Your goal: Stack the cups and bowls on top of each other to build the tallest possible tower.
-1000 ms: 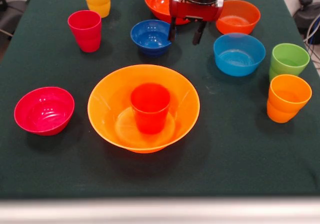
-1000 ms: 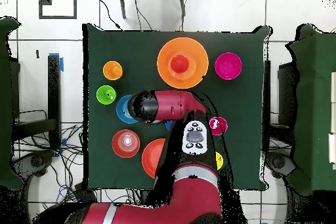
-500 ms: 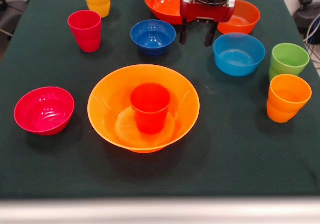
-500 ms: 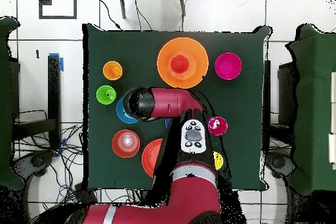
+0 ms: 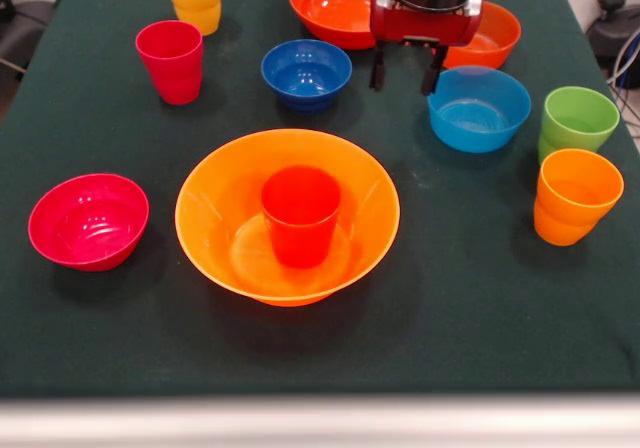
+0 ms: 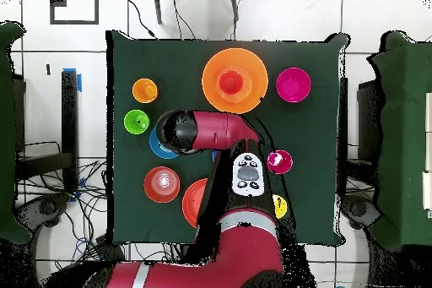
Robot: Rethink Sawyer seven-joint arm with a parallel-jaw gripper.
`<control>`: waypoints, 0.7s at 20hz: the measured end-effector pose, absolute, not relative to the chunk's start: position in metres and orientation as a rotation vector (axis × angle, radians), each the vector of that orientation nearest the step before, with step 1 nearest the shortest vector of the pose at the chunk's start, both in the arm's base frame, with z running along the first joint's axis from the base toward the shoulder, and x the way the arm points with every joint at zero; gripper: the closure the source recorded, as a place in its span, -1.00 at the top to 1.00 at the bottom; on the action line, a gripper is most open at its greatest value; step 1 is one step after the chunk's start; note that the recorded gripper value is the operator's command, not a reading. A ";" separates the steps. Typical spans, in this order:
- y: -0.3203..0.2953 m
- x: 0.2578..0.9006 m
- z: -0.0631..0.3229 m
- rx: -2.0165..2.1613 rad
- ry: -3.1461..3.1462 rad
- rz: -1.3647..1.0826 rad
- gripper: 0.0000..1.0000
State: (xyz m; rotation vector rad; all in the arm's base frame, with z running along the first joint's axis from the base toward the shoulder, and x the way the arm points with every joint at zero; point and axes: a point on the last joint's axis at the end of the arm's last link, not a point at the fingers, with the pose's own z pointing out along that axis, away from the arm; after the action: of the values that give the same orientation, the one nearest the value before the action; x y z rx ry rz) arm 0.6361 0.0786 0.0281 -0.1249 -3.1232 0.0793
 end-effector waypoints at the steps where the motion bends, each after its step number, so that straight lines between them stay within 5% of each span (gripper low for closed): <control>1: 0.079 0.636 0.028 -0.126 -3.123 0.078 1.00; 14: 0.087 0.641 0.029 -0.163 -3.120 0.022 1.00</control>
State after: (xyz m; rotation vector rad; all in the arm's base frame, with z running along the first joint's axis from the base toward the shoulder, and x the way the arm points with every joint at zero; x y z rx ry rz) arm 0.6413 0.0867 0.0288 -0.1631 -3.1202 0.0217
